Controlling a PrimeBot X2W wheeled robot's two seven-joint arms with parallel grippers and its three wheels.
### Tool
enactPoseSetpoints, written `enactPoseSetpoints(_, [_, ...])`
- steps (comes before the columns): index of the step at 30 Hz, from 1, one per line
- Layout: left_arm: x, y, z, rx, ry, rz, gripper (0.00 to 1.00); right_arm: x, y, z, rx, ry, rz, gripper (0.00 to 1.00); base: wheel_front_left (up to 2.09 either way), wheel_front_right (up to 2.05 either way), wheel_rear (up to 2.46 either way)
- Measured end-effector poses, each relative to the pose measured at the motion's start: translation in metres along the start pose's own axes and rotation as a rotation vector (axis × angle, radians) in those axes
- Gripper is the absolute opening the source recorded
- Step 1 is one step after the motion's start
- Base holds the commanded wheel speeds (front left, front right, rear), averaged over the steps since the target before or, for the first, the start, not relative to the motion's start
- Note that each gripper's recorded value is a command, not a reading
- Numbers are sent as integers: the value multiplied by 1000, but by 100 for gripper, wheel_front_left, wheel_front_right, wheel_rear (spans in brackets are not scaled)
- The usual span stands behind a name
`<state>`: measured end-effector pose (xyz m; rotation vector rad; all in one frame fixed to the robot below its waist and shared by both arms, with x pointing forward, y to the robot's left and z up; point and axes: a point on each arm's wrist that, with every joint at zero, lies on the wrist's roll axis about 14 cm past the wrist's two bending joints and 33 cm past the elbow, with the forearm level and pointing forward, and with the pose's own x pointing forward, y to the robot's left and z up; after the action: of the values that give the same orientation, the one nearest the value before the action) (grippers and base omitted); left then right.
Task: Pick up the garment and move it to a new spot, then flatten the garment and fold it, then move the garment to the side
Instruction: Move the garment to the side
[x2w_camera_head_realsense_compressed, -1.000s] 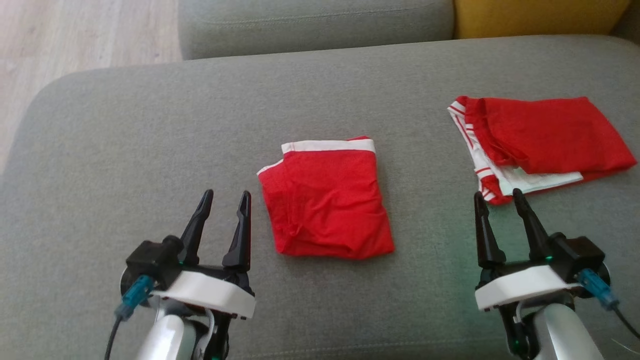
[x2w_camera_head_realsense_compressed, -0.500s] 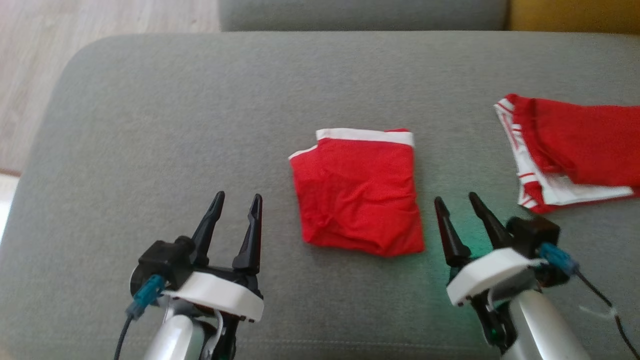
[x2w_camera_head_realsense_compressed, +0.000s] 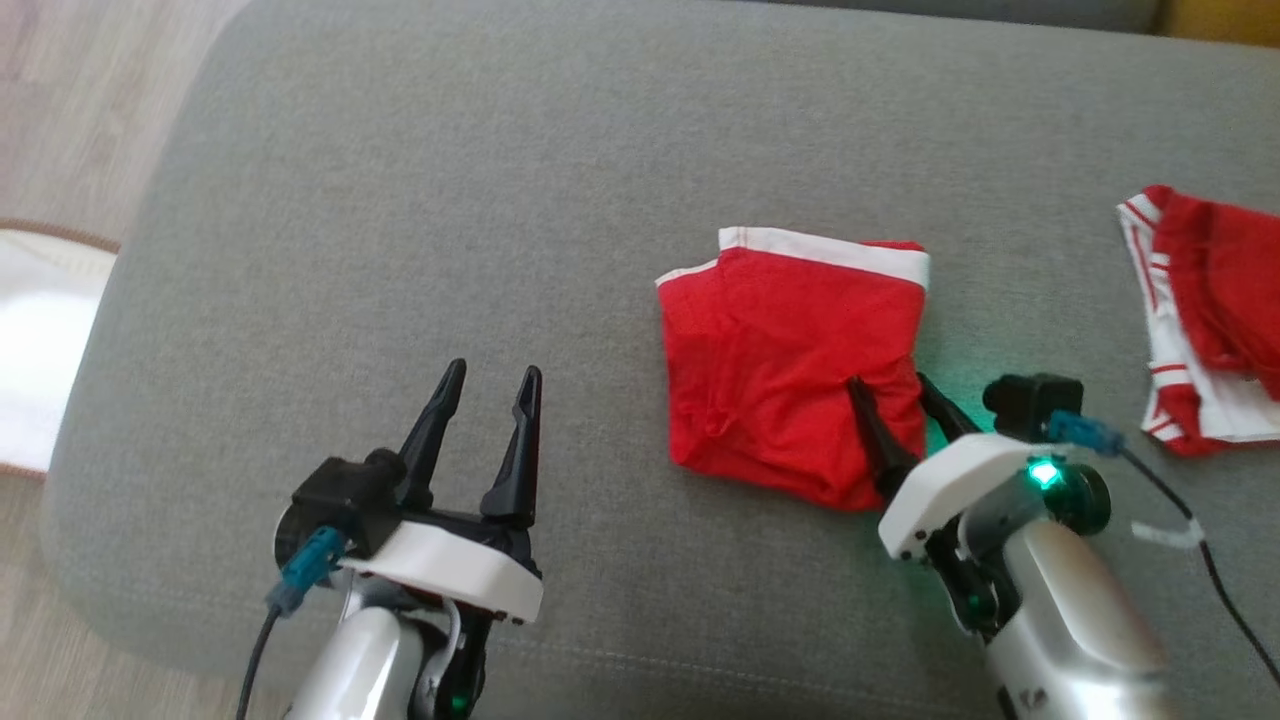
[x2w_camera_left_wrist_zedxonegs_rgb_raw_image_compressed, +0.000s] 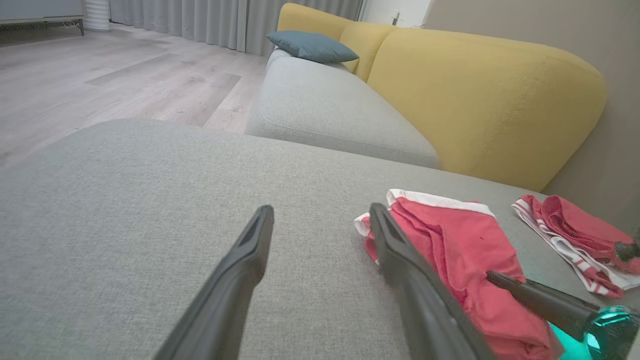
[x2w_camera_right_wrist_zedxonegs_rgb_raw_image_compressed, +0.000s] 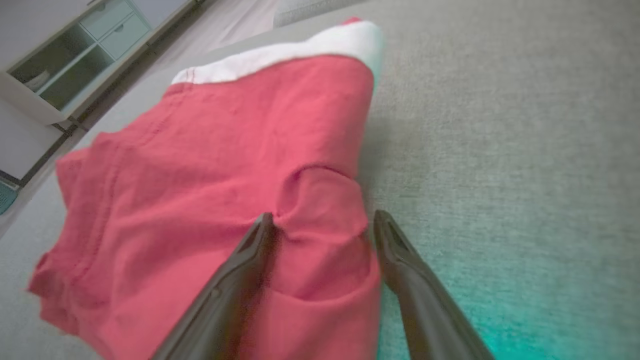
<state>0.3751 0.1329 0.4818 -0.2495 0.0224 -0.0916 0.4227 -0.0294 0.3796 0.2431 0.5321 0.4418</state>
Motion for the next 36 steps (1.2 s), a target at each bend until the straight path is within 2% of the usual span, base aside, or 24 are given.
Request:
enactPoseSetpoints(6, [4,4,-2,7,8,14,100,20,3,-4,-25,65,18,100,0,0,0])
enactPoseSetpoints(7, [5,4,-2,8,9,14,100,23,4,-4,-38,72,23,56,0,0,0])
enactPoseSetpoints(8, [5,5,-3,8,11,14,100,25,4,-3,-49,75,26,2,0,0,0])
enactPoseSetpoints(13, [8,2,-3,6,8,6,100,24,3,-2,-138,67,29,0,0,0,0])
enactPoseSetpoints(19, [15,-8,2,2,-8,-28,100,9,-18,7,-335,28,8,0,0,0,0])
enactPoseSetpoints(22, [20,-20,2,-5,-12,-67,100,-7,-47,28,-480,-7,-37,0,0,0,0])
enactPoseSetpoints(27, [27,-38,2,-14,-14,-120,100,-30,-80,69,-620,-59,-102,0,0,0,0])
enactPoseSetpoints(30, [31,-48,-1,-21,-9,-152,100,-51,-113,86,-683,-38,-175,0,0,0,0])
enactPoseSetpoints(31, [34,-53,-4,-26,-2,-168,100,-67,-140,97,-708,-14,-236,0,0,0,0])
enactPoseSetpoints(36, [42,-59,-13,-36,20,-188,100,-97,-201,113,-768,86,-365,0,0,0,0])
